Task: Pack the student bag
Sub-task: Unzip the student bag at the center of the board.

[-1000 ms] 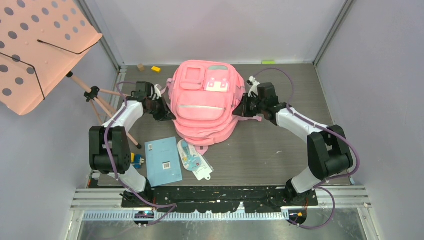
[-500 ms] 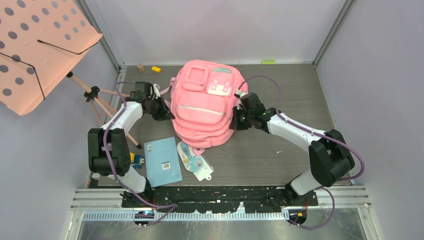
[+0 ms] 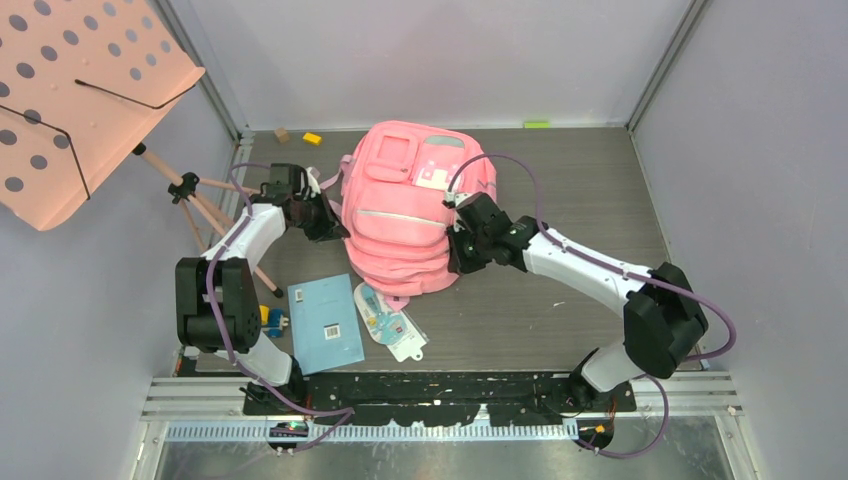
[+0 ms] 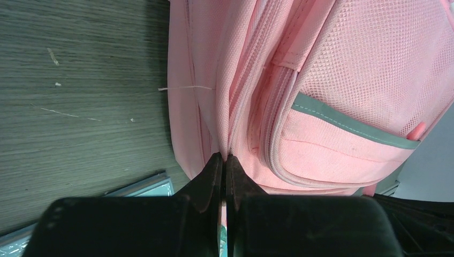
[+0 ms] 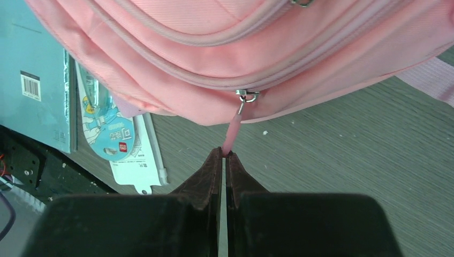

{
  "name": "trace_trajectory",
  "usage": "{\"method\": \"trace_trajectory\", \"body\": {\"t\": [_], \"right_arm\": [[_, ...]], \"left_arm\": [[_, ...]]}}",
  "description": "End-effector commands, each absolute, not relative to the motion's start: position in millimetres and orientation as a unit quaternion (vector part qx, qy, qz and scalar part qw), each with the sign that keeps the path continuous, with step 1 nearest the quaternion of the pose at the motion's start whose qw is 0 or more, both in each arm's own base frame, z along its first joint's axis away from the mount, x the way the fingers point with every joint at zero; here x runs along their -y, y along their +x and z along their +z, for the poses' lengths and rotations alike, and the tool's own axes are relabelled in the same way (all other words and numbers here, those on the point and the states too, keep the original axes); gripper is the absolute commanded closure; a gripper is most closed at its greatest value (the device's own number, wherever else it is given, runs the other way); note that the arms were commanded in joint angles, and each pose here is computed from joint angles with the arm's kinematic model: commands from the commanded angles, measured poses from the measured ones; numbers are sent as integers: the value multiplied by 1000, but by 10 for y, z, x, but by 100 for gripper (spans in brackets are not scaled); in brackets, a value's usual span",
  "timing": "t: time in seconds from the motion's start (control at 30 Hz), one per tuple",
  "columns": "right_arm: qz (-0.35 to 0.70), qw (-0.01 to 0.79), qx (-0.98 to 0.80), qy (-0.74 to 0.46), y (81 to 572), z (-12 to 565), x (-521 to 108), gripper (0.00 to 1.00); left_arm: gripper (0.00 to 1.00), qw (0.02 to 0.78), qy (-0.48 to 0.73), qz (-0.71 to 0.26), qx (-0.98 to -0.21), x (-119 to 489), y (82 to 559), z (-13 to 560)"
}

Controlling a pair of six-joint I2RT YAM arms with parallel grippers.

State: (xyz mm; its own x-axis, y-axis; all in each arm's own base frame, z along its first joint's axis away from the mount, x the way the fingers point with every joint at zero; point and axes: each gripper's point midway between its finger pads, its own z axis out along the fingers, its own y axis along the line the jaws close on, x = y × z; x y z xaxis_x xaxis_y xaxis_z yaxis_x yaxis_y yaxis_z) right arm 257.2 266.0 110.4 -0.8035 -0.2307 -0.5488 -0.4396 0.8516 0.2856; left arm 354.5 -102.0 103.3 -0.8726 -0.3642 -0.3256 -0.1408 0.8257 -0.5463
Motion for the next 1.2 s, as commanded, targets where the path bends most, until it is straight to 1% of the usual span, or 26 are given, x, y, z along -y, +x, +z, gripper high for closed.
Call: {"method": "trace_trajectory", "body": {"t": [0.0, 0.3, 0.67, 0.83, 0.97, 1.03, 1.07, 1.1, 1.13, 1.17], "right_arm": [[244, 238, -917, -206, 2417, 1261, -2954, 99], [292, 234, -900, -223, 2344, 1343, -3504, 100], [337, 240, -883, -222, 2510, 1351, -4184, 99], [340, 249, -879, -224, 2626, 1381, -4349, 99], [312, 276, -887, -200, 2739, 1468, -4254, 98], [286, 296, -895, -173, 2773, 1615, -4080, 89], [263, 297, -903, -163, 2771, 1603, -3961, 80], [243, 319, -905, -143, 2809, 1686, -3822, 75], [227, 321, -909, -134, 2795, 1688, -3720, 63], [210, 338, -911, -110, 2808, 1738, -3578, 58]], "left_arm": [[100, 252, -123, -290, -915, 1095, 3631, 1282], [100, 256, -124, -302, -910, 1128, 3632, 1327], [100, 256, -125, -311, -907, 1155, 3637, 1346], [100, 258, -124, -311, -906, 1154, 3636, 1361], [100, 264, -122, -303, -908, 1126, 3634, 1372], [100, 269, -122, -298, -908, 1110, 3640, 1391], [100, 270, -121, -299, -907, 1110, 3636, 1399], [100, 270, -121, -299, -907, 1111, 3637, 1403], [100, 269, -121, -300, -907, 1115, 3633, 1404], [100, 269, -121, -301, -907, 1118, 3635, 1410]]}}
